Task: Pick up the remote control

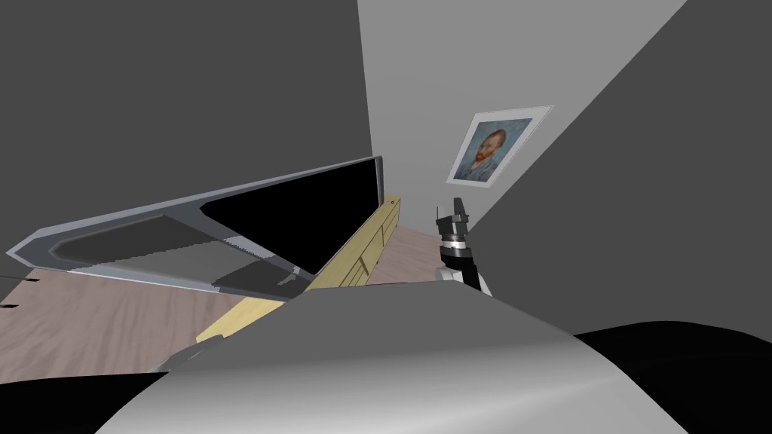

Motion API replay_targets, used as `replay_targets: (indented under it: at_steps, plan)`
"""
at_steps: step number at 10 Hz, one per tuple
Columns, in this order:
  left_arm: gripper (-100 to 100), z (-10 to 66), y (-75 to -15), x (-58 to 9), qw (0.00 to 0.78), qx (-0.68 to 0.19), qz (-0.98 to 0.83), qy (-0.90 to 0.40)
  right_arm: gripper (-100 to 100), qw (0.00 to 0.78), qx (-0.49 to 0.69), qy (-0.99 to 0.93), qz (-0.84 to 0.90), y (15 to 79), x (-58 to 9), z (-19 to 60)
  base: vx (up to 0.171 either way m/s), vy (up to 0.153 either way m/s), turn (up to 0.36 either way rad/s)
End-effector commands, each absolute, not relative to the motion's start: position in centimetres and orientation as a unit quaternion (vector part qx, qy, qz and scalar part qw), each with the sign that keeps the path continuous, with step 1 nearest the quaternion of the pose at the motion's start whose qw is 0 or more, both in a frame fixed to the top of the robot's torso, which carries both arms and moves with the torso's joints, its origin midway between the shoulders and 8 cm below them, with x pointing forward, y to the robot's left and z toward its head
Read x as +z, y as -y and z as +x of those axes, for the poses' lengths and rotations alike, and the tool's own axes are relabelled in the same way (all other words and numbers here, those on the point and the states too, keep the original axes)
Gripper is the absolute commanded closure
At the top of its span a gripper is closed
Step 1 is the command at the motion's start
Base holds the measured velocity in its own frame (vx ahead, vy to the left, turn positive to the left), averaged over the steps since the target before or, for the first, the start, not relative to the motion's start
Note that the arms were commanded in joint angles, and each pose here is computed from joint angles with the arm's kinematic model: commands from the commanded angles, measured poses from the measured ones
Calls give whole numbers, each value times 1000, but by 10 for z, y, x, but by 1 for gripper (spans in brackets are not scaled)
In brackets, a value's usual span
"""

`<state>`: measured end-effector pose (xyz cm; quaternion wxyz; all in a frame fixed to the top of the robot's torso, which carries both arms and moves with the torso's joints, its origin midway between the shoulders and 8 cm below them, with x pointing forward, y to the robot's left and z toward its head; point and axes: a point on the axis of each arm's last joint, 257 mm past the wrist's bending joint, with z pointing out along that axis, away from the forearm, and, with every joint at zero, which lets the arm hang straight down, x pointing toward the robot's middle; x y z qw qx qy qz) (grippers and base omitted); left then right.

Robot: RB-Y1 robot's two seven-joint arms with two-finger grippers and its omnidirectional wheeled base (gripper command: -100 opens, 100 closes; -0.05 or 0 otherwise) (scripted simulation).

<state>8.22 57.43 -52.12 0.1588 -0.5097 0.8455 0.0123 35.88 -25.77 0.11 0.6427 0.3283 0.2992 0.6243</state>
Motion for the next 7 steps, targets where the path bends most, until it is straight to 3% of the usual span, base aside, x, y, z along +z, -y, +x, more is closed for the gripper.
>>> replay_targets:
  at_steps: [1,2,5,7]
  plan:
    - [0,82,-574,-521,159,12,-510,-845,0,643,624,-299,328,258,1,359,0,0,0]
    - [100,89,-574,-515,161,8,-508,-846,0,643,624,-299,328,258,1,359,8,-8,27]
    - [100,90,-578,-508,159,10,-507,-847,0,643,624,-299,328,258,1,359,10,-9,23]
    - [-100,87,-587,-507,162,14,-518,-840,0,643,624,-299,328,258,1,359,-50,-25,34]
